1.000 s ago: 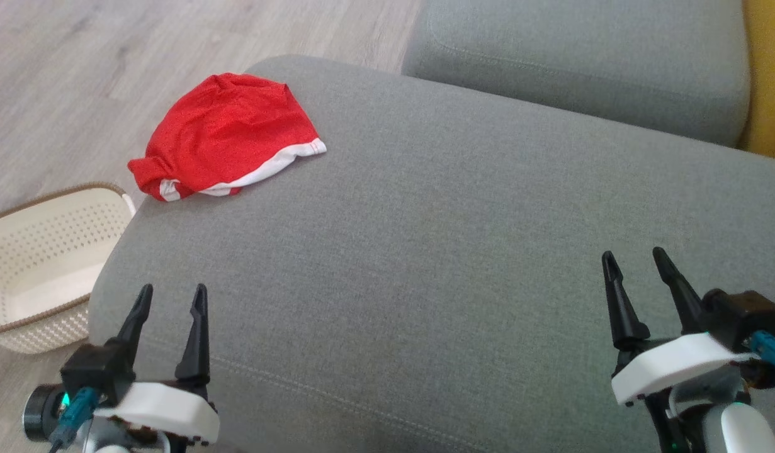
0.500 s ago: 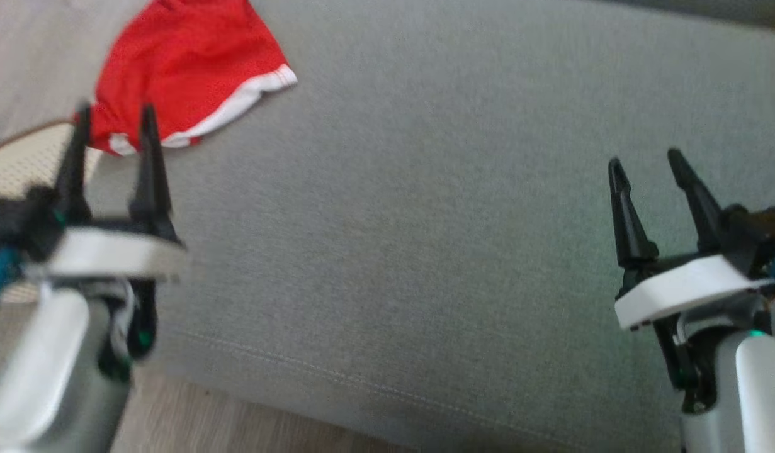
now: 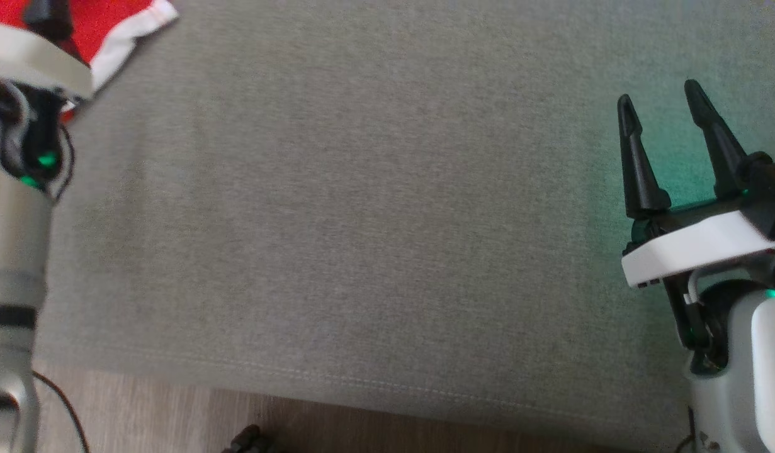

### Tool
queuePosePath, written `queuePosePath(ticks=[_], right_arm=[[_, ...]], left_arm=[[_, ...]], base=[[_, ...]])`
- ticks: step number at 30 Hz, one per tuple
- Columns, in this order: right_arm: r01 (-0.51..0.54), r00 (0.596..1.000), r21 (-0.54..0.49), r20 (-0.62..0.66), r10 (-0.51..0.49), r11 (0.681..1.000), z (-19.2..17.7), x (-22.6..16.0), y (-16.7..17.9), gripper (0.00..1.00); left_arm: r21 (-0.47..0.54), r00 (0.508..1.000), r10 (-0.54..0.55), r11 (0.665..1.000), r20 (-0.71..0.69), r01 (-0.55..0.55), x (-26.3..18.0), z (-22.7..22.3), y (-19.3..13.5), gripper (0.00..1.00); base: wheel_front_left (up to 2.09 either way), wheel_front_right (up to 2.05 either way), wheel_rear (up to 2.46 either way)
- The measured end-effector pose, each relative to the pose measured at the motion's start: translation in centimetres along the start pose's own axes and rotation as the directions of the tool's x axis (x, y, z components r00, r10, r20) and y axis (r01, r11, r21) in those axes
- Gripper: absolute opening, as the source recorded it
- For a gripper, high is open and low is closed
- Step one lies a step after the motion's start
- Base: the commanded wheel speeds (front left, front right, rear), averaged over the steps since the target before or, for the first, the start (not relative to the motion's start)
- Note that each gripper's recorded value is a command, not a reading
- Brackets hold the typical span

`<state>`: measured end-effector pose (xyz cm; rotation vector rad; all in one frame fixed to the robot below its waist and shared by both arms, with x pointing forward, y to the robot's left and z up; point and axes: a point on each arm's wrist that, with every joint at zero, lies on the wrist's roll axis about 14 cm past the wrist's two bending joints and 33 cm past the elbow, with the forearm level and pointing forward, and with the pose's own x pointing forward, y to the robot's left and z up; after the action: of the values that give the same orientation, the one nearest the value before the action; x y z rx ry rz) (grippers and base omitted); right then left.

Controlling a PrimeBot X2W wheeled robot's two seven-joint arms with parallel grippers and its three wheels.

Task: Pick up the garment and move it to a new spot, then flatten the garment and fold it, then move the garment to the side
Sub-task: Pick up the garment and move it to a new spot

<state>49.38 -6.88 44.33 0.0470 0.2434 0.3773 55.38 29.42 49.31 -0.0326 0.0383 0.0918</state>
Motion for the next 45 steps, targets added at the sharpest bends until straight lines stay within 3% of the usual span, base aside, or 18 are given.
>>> queuePosePath(ticks=[6,9,11,12,14,19,23,28,34,39,45], right_arm=[[0.040,0.999,0.004,-0.032,-0.040,0.999,-1.6,0.1,-1.7,1.00],[0.062,0.997,0.004,-0.046,-0.061,0.998,-2.3,-0.1,-2.6,1.00],[0.067,0.997,0.002,-0.042,-0.067,0.998,-2.2,-0.1,-2.8,1.00],[0.067,0.997,0.002,-0.042,-0.067,0.998,-2.2,-0.1,-2.8,1.00],[0.070,0.997,0.002,-0.045,-0.070,0.998,-2.3,-0.1,-2.9,1.00],[0.076,0.996,-0.001,-0.044,-0.076,0.997,-2.2,-0.3,-3.1,1.00],[0.077,0.997,-0.004,-0.025,-0.078,0.997,-1.3,-0.6,-3.0,1.00],[0.079,0.996,-0.012,0.031,-0.079,0.997,0.8,-1.2,-2.6,1.00],[0.076,0.993,0.000,0.091,-0.076,0.997,3.2,-3.1,-1.9,1.00],[0.084,0.989,0.015,0.122,-0.085,0.996,4.4,-5.4,-1.5,1.00],[0.117,0.980,0.047,0.156,-0.123,0.992,5.1,-8.9,-1.8,1.00]], left_arm=[[-0.012,0.974,0.030,0.999,-0.225,-0.033,2.1,-6.2,1.0,1.00],[-0.007,0.890,0.057,0.998,-0.453,-0.068,0.1,-12.7,1.7,1.00],[0.007,0.852,0.060,0.998,-0.521,-0.066,-0.7,-14.4,1.7,1.00],[0.007,0.852,0.060,0.998,-0.521,-0.066,-0.7,-14.4,1.7,0.84],[0.003,0.830,0.057,0.998,-0.555,-0.067,-1.2,-15.3,1.5,0.00],[0.014,0.823,0.033,0.999,-0.568,-0.031,-1.0,-14.9,1.0,0.00],[0.039,0.877,0.030,0.999,-0.480,-0.013,-0.6,-12.5,1.4,0.00],[0.059,0.952,0.045,0.998,-0.303,-0.028,0.0,-6.9,2.8,0.00],[0.070,0.996,0.045,0.997,-0.083,-0.040,0.0,2.1,4.2,0.00],[0.101,0.990,0.021,0.994,0.142,-0.036,-1.9,9.9,4.0,0.00],[0.103,0.983,-0.028,0.995,0.182,0.010,-7.9,8.7,1.5,0.00]], base=[[0.00,0.00,0.00],[0.00,0.00,0.00],[0.00,0.00,0.00],[0.00,0.00,0.00],[0.00,0.00,0.00],[0.00,0.00,0.00],[0.00,0.00,0.00],[0.00,0.00,0.00],[0.00,0.00,0.00],[0.00,0.00,0.00],[0.00,0.00,0.00]])
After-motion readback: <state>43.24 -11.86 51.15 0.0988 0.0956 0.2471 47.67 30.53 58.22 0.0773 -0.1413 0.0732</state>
